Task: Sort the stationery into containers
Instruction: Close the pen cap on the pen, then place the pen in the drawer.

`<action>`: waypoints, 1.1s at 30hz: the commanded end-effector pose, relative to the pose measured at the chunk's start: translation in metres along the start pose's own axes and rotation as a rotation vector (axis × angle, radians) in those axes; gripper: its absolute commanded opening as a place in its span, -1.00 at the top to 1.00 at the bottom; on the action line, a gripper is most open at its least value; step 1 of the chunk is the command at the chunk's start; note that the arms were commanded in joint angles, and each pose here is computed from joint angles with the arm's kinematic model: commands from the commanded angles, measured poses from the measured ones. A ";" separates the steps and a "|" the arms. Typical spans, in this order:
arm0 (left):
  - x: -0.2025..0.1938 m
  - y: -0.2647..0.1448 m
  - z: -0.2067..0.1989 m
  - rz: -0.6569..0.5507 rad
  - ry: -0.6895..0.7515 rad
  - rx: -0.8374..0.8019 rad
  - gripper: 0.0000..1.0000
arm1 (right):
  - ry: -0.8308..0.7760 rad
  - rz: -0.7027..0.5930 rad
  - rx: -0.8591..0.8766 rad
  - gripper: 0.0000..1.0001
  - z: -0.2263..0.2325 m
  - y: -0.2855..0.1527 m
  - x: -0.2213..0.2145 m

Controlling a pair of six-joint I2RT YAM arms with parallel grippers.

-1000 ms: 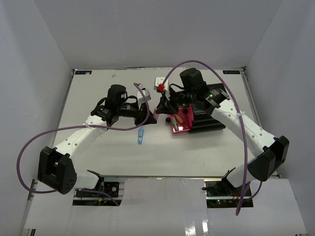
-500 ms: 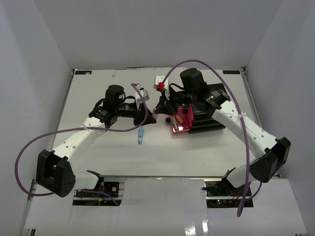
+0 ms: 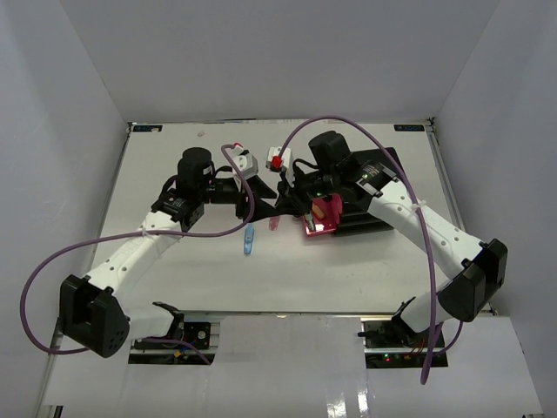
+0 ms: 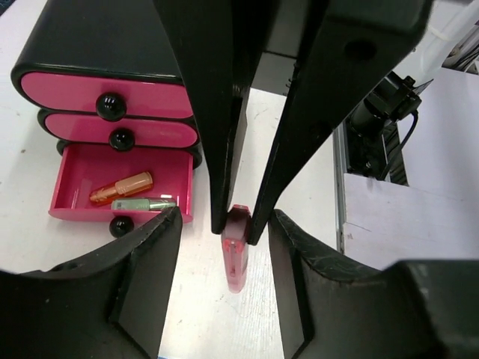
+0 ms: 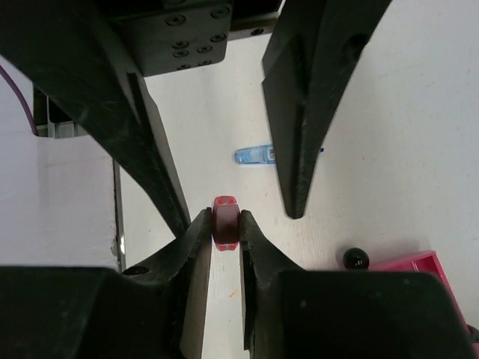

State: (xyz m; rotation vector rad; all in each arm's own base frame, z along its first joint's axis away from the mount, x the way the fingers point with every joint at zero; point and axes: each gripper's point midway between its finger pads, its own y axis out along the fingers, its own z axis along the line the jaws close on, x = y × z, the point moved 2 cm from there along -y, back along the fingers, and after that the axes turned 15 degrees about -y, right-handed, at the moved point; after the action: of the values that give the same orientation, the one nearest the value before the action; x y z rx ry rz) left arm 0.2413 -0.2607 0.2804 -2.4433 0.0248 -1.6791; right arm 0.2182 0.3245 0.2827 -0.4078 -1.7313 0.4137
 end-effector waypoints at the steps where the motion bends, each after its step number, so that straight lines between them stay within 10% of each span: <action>1: 0.013 -0.006 -0.012 -0.036 0.065 -0.017 -0.27 | 0.017 0.012 -0.004 0.85 0.003 -0.002 -0.001; 13: -0.016 -0.019 0.008 -0.034 -0.018 0.192 -0.93 | 0.086 0.151 -0.257 0.85 -0.039 -0.017 -0.025; 33: -0.060 -0.085 0.098 -0.124 -0.203 0.931 -0.96 | 0.333 0.593 -0.510 0.85 -0.065 -0.004 -0.145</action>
State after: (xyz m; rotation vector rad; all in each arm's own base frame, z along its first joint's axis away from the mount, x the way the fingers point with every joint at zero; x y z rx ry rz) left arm 0.2949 -0.1716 0.2062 -1.9545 -0.6884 -1.1430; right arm 0.3036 0.2620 0.1796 -1.2191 -1.4283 0.3097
